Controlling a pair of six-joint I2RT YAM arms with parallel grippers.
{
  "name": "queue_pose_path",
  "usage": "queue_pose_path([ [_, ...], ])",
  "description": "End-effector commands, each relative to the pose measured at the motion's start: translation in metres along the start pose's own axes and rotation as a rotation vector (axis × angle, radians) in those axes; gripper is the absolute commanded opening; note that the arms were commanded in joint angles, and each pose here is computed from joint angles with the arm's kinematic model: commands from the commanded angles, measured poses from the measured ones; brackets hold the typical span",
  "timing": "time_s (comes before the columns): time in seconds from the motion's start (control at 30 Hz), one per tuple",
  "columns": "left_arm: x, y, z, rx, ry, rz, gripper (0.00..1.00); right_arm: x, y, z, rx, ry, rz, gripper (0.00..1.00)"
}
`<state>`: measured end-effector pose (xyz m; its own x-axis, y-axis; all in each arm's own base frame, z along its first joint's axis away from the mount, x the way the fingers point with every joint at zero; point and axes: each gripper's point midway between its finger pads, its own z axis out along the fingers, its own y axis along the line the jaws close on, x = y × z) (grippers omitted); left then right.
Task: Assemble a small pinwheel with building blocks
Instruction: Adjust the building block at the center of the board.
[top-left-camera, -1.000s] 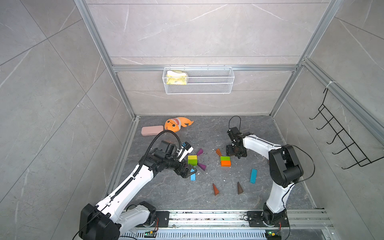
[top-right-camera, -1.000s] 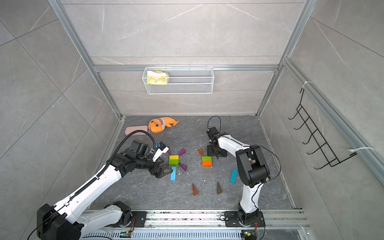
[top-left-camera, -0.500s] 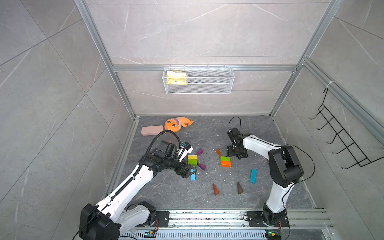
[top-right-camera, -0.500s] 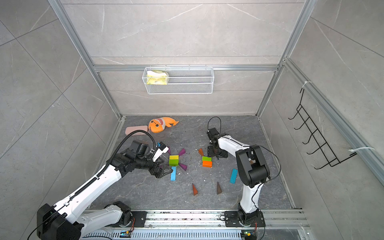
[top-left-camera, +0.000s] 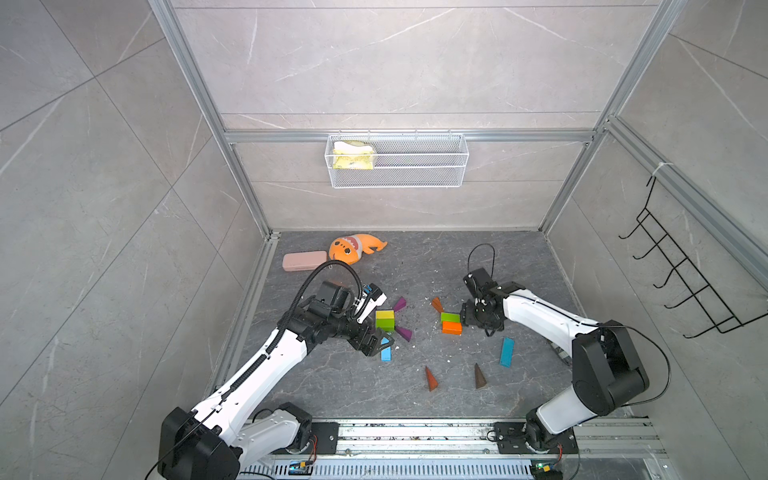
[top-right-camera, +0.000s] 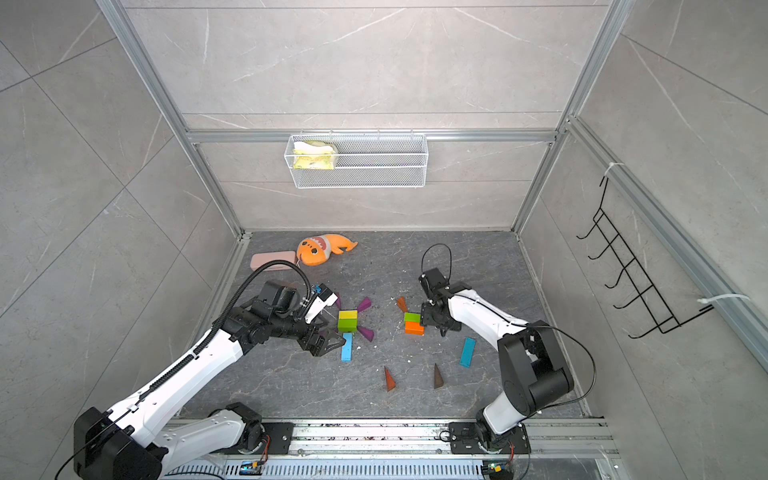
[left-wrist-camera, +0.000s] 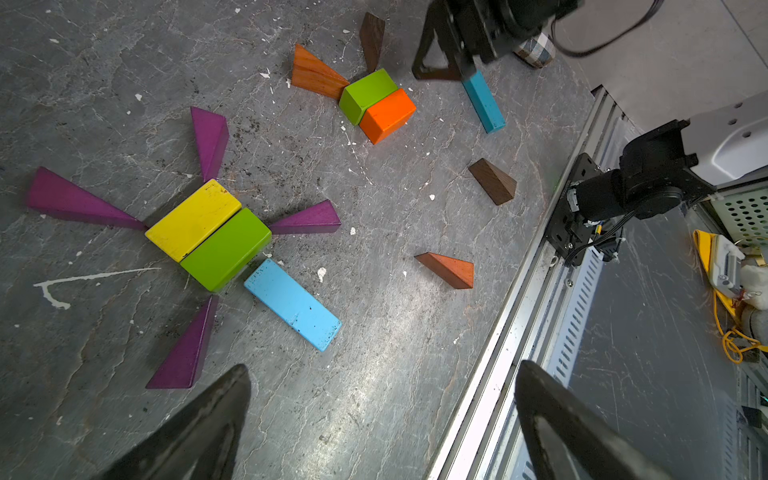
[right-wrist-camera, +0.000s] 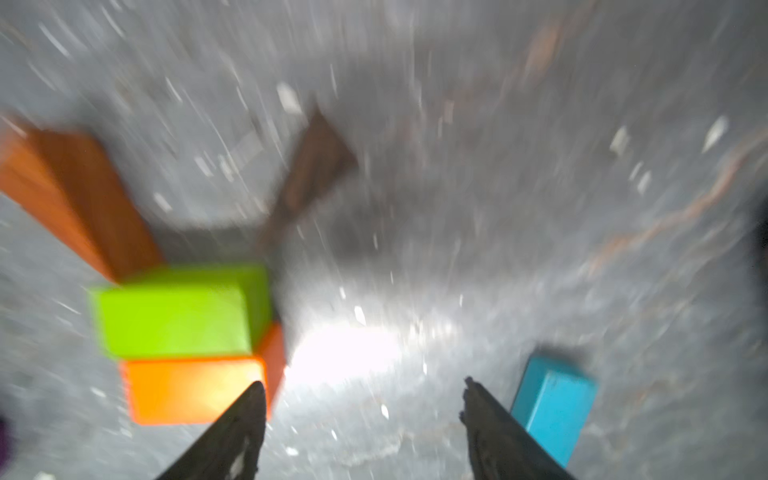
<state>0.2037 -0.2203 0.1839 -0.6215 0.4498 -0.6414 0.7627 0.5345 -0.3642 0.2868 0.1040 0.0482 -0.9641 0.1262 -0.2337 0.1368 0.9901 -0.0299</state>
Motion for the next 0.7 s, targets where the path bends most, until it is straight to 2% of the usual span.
queue_pose_path([
  [0.0,-0.010,-0.006,-0.003,0.022,-0.014,0.021,1.00,0.037,0.002,0.008,0.010,0.074,0.032,0.73],
  [0.13,-0.011,-0.008,-0.004,0.029,-0.019,0.020,1.00,0.041,0.009,0.009,0.008,0.064,0.017,0.73],
  [0.67,-0.010,-0.008,-0.004,0.032,-0.018,0.023,1.00,0.017,0.014,0.012,0.070,0.019,0.012,0.73],
])
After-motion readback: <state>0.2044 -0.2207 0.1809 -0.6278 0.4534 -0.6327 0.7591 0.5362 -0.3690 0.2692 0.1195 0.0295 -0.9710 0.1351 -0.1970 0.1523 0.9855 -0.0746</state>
